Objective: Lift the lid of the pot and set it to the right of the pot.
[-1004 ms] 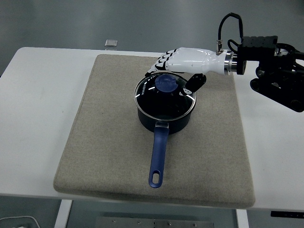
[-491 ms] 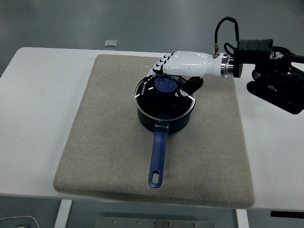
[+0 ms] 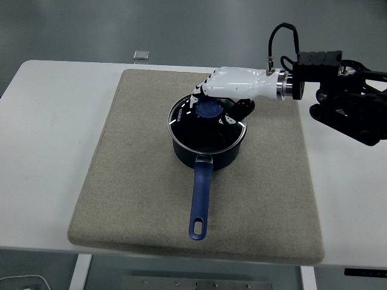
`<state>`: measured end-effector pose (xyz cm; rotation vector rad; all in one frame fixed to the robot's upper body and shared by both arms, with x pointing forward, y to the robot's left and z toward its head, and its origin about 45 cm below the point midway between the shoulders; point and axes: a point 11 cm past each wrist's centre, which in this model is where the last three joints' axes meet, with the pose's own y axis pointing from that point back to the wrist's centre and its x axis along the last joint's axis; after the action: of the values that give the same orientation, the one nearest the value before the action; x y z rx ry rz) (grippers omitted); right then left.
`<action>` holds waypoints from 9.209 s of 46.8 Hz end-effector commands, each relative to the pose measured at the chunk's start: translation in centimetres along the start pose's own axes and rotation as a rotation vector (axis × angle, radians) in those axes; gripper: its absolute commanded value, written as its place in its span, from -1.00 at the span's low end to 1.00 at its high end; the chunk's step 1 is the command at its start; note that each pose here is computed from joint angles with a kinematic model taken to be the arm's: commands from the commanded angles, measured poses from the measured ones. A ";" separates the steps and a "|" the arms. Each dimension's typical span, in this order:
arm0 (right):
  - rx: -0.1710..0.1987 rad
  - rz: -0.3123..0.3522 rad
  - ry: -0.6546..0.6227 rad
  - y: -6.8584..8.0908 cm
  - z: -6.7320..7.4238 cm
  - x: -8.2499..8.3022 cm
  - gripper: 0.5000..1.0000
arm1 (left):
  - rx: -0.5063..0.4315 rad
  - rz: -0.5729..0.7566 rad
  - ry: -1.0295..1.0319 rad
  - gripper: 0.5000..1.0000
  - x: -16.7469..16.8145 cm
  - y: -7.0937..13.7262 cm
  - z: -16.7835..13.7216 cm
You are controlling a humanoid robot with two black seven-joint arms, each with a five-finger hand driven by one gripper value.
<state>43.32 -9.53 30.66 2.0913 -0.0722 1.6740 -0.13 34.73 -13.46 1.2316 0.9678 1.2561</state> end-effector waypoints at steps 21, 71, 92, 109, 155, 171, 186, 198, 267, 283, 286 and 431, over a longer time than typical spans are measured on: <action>0.001 -0.049 0.023 -0.1 -0.1 -0.1 -1.00 | 0.000 0.000 0.000 1.00 0.0 0.0 0.0; -0.001 -0.020 0.070 -0.1 -0.2 3.1 -1.00 | 0.000 0.000 0.000 1.00 0.0 0.0 0.0; -0.120 0.058 0.040 2.0 3.1 6.1 -1.00 | 0.000 0.000 0.000 1.00 0.0 0.0 0.0; -0.253 0.101 -0.008 4.6 6.7 7.2 -1.00 | 0.000 0.000 0.000 1.00 0.0 0.0 0.0; -0.487 0.037 -0.057 10.3 12.6 2.7 -1.00 | 0.000 0.000 0.000 1.00 0.0 0.0 0.0; -0.518 -0.060 -0.071 11.6 13.3 -1.2 -1.00 | 0.000 0.000 0.002 1.00 0.0 0.0 0.0; -0.529 -0.100 -0.120 12.4 13.4 -4.6 -1.00 | 0.000 0.000 0.000 1.00 0.0 0.0 0.0; -0.528 -0.108 -0.141 12.4 13.3 -6.1 -1.00 | 0.000 0.000 0.002 1.00 0.0 0.0 0.0; -0.520 -0.039 -0.320 12.1 12.8 -8.8 0.23 | -0.001 0.000 0.000 1.00 0.0 0.0 0.1; -0.542 -0.055 -0.300 13.3 13.2 -8.5 0.24 | 0.000 0.000 0.000 1.00 0.0 0.0 0.0; -0.543 -0.050 -0.289 13.4 13.4 -7.8 0.24 | -0.001 0.000 0.000 1.00 0.0 0.0 0.1; -0.130 1.115 -1.745 12.6 14.6 -1.3 0.61 | 0.000 0.000 0.002 1.00 0.0 0.0 0.0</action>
<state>52.09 -26.56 30.65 2.7709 -1.9158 -0.4637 -0.11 34.73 -13.46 1.2311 0.9679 1.2566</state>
